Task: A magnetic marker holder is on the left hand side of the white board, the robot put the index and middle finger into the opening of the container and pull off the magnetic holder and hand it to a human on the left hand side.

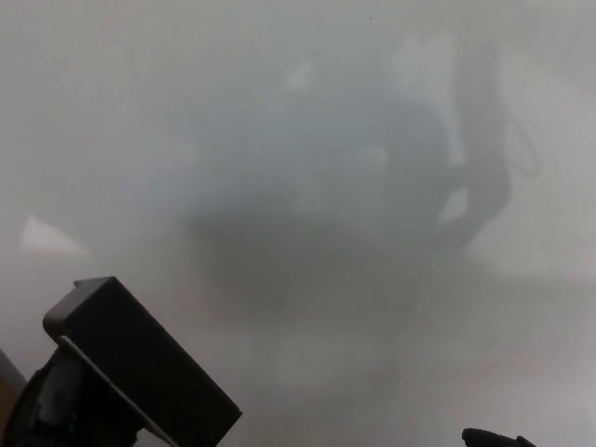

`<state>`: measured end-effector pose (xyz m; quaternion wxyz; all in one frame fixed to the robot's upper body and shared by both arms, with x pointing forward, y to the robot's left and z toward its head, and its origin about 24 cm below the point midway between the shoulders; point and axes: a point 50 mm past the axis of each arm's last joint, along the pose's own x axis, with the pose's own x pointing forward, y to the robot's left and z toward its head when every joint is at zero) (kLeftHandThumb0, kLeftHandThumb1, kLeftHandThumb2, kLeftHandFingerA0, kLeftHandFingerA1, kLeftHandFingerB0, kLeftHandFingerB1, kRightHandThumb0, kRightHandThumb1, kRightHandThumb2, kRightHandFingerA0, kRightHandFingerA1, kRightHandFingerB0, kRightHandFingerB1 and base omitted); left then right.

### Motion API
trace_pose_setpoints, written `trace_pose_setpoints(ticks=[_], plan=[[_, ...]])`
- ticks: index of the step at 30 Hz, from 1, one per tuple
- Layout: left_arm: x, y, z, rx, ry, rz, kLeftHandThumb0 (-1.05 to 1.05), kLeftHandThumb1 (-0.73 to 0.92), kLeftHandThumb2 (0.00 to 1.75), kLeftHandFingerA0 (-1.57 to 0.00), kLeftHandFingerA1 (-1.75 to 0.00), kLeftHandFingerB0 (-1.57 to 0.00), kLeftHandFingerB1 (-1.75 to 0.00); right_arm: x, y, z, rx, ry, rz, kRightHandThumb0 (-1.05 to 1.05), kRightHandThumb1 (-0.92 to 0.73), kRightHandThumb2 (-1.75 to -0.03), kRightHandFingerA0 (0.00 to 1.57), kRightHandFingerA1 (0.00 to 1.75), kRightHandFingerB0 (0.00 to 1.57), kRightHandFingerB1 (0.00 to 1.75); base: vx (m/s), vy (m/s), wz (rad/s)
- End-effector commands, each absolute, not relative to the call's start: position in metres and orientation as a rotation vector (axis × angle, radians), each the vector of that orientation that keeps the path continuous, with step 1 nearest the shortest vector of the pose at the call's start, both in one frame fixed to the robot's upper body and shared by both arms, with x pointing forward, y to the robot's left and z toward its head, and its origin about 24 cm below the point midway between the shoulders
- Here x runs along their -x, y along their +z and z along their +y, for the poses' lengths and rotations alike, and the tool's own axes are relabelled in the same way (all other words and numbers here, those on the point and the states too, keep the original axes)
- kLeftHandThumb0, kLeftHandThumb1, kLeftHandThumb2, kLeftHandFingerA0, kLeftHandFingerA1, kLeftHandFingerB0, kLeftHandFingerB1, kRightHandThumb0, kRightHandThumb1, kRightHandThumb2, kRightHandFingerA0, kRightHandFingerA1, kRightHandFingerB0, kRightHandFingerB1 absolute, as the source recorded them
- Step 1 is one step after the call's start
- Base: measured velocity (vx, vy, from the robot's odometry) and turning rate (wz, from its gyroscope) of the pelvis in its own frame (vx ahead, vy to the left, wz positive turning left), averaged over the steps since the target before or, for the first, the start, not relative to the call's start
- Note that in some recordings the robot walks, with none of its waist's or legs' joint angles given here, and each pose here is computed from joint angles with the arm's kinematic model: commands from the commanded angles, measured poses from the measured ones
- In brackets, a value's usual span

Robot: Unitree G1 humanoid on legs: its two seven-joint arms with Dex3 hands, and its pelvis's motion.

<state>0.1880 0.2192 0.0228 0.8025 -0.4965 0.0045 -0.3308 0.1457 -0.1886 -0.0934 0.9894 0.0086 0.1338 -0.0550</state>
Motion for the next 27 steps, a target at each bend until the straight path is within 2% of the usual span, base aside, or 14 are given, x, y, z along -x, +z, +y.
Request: trace_pose_setpoints(ticks=[1, 3, 10, 11, 12, 13, 14, 15, 17, 18, 19, 22, 23, 27], plan=[[-0.175, 0.051, 0.228, 1.4, -0.751, -0.24, -0.44, 0.74, 0.66, -0.76, -1.63, -0.69, -0.84, -0.129, -0.098, -0.202, -0.04, -0.154, 0.33, -0.35, -0.68, -0.6, 0.8, 0.49, 0.73, 0.48, 0.0, 0.0, 0.0], [-0.175, 0.052, 0.229, 1.409, -0.754, -0.242, -0.46, 0.76, 0.62, -0.78, -1.6, -0.7, -0.75, -0.129, -0.098, -0.202, -0.045, -0.153, 0.327, -0.34, -0.69, -0.6, 0.78, 0.5, 0.72, 0.49, 0.0, 0.0, 0.0], [-0.171, 0.053, 0.231, 1.431, -0.756, -0.286, -0.47, 0.75, 0.67, -0.83, -1.52, -0.74, -0.86, -0.13, -0.098, -0.202, -0.041, -0.147, 0.333, -0.34, -0.67, -0.6, 0.81, 0.49, 0.74, 0.49, 0.0, 0.0, 0.0], [-0.171, 0.054, 0.231, 1.428, -0.752, -0.288, -0.5, 0.64, 1.01, -0.97, -1.22, -0.81, -0.87, -0.13, -0.098, -0.202, -0.039, -0.147, 0.333, -0.34, -0.68, -0.6, 0.82, 0.49, 0.74, 0.49, 0.0, 0.0, 0.0], [-0.171, 0.055, 0.231, 1.428, -0.747, -0.289, -0.5, 0.64, 1.01, -0.97, -1.22, -0.81, -0.87, -0.13, -0.098, -0.203, -0.036, -0.147, 0.333, -0.34, -0.68, -0.6, 0.82, 0.49, 0.74, 0.49, 0.0, 0.0, 0.0], [-0.172, 0.054, 0.233, 1.429, -0.758, -0.283, -0.52, 0.65, 0.6, -0.92, -0.96, -0.85, -0.53, -0.13, -0.098, -0.202, -0.032, -0.147, 0.332, -0.33, -0.68, -0.61, 0.83, 0.49, 0.75, 0.48, 0.0, 0.0, 0.0], [-0.174, 0.053, 0.235, 1.431, -0.772, -0.275, -0.52, 0.65, 0.6, -0.92, -0.96, -0.85, -0.53, -0.13, -0.097, -0.202, -0.029, -0.147, 0.331, -0.33, -0.68, -0.61, 0.83, 0.49, 0.75, 0.48, 0.0, 0.0, 0.0], [-0.173, 0.052, 0.235, 1.428, -0.775, -0.276, -0.43, 0.63, 0.59, -0.78, -0.62, -0.64, -0.39, -0.13, -0.097, -0.202, -0.029, -0.148, 0.332, -0.33, -0.68, -0.6, 0.83, 0.49, 0.74, 0.49, 0.0, 0.0, 0.0], [-0.172, 0.053, 0.235, 1.423, -0.777, -0.302, -0.46, 0.44, 0.8, -0.6, -0.63, -0.43, -0.5, -0.13, -0.098, -0.202, -0.026, -0.142, 0.335, -0.34, -0.68, -0.61, 0.83, 0.49, 0.74, 0.48, 0.0, 0.0, 0.0], [-0.172, 0.053, 0.235, 1.422, -0.777, -0.309, -0.46, 0.44, 0.8, -0.6, -0.63, -0.43, -0.5, -0.13, -0.098, -0.202, -0.025, -0.141, 0.335, -0.34, -0.68, -0.61, 0.83, 0.49, 0.74, 0.48, 0.0, 0.0, 0.0], [-0.171, 0.053, 0.234, 1.413, -0.81, -0.322, -0.62, 0.49, 0.56, -0.47, -0.39, -0.29, -0.35, -0.13, -0.098, -0.202, -0.028, -0.141, 0.336, -0.33, -0.67, -0.6, 0.82, 0.5, 0.75, 0.49, 0.0, 0.0, 0.0], [-0.172, 0.054, 0.23, 1.39, -0.901, -0.346, -0.7, 0.5, 0.56, -0.43, -0.38, -0.26, -0.34, -0.131, -0.098, -0.202, -0.023, -0.143, 0.34, -0.34, -0.67, -0.6, 0.82, 0.49, 0.75, 0.48, 0.0, 0.0, 0.0], [-0.172, 0.054, 0.229, 1.384, -0.912, -0.347, -0.81, 0.43, 0.81, -0.39, -0.48, -0.25, -0.44, -0.131, -0.098, -0.202, -0.015, -0.138, 0.336, -0.35, -0.67, -0.6, 0.82, 0.5, 0.74, 0.48, 0.0, 0.0, 0.0], [-0.172, 0.051, 0.225, 1.363, -0.982, -0.359, -0.89, 0.48, 0.85, -0.34, -0.44, -0.25, -0.45, -0.132, -0.098, -0.201, -0.001, -0.131, 0.332, -0.34, -0.68, -0.6, 0.83, 0.49, 0.74, 0.48, 0.0, 0.0, 0.0]])
